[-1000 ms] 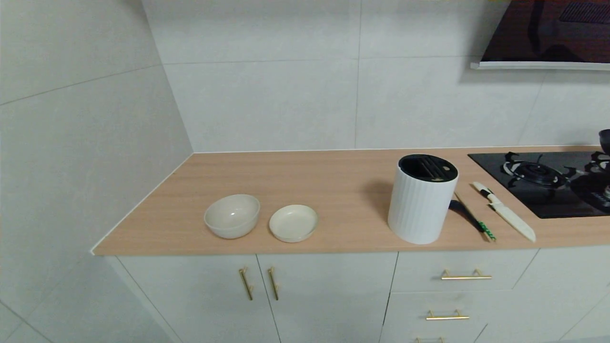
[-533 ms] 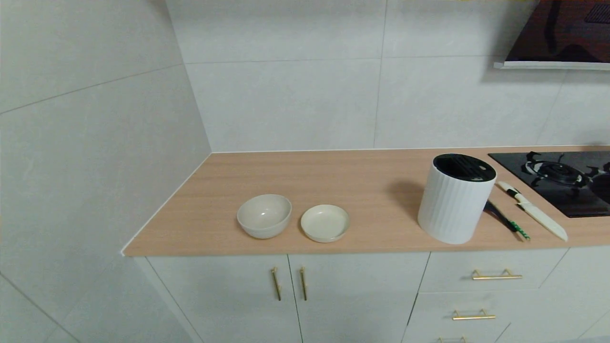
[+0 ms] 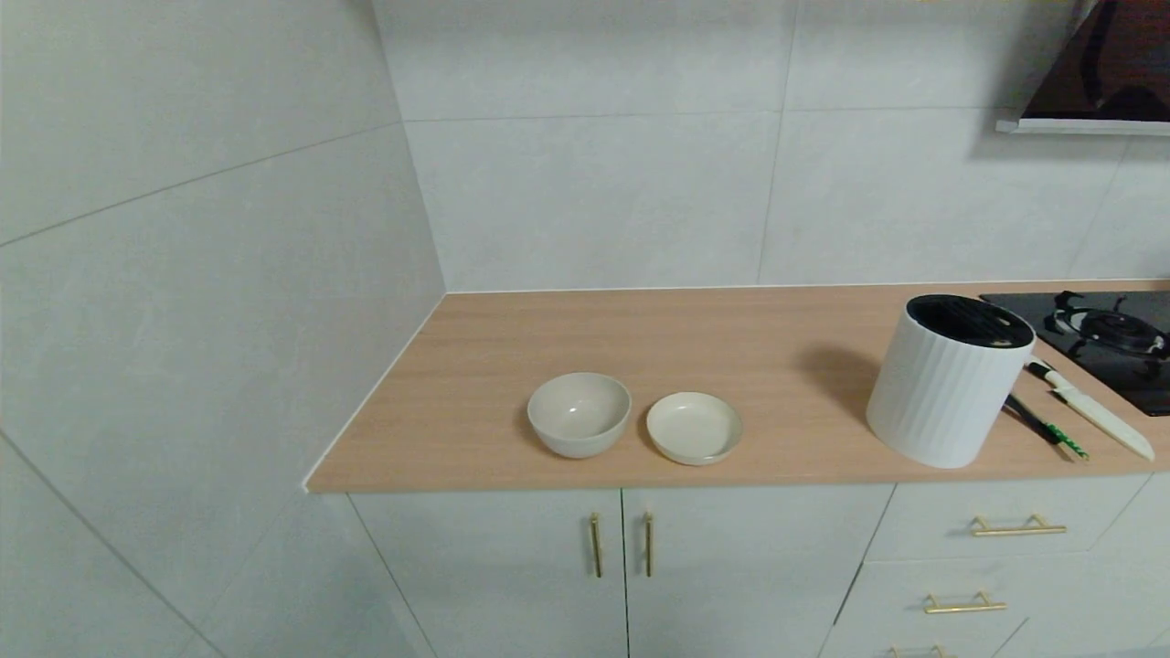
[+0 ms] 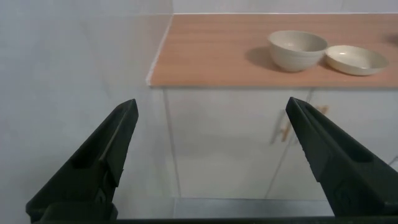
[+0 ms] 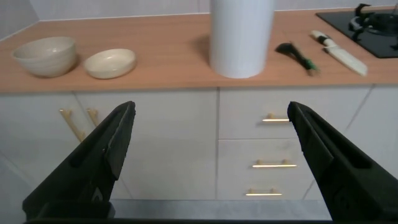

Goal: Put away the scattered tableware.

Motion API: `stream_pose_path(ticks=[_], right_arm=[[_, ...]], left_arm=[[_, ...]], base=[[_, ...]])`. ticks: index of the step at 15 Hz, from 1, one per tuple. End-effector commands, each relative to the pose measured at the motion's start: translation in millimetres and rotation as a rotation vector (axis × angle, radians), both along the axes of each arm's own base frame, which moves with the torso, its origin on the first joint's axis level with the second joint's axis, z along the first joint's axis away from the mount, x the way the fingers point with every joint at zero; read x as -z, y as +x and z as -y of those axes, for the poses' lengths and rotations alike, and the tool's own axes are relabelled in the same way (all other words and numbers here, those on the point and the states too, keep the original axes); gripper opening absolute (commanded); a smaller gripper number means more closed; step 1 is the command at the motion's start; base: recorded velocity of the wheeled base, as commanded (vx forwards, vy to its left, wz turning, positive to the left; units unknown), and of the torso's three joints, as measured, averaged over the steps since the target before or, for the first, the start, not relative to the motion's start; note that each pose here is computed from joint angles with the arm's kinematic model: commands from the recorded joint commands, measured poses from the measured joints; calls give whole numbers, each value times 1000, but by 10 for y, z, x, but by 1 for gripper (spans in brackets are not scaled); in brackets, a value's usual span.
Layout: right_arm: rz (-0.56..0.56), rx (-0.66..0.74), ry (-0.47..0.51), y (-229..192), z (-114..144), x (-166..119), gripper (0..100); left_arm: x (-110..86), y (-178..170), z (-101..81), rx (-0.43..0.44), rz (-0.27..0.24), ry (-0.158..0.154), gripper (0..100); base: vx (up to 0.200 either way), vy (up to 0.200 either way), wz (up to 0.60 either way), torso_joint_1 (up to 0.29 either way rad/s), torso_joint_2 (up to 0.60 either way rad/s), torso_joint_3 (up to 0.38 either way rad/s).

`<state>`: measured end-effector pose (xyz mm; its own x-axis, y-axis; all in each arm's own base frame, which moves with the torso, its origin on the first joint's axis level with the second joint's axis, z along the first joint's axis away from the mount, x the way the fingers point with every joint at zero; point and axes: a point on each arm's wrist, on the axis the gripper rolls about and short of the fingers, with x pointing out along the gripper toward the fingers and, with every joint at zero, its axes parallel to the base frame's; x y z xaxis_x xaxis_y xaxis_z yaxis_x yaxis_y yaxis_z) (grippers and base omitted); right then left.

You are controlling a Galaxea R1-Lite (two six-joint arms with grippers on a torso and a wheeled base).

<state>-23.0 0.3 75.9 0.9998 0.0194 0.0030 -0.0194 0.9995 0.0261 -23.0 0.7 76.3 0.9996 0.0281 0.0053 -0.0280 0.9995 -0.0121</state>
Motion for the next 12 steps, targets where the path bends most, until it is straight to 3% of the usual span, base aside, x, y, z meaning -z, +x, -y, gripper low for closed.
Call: stream_pose_path(ticks=[1, 12], right_arm=[[-1, -1, 0, 1, 0, 0, 100], [-1, -1, 1, 1, 0, 0, 100]], left_arm=[[0, 0, 0, -1, -1, 0, 100], [0, 0, 0, -1, -1, 1, 100]], base=[[0, 0, 0, 0, 0, 0], [0, 0, 0, -7, 10, 7]])
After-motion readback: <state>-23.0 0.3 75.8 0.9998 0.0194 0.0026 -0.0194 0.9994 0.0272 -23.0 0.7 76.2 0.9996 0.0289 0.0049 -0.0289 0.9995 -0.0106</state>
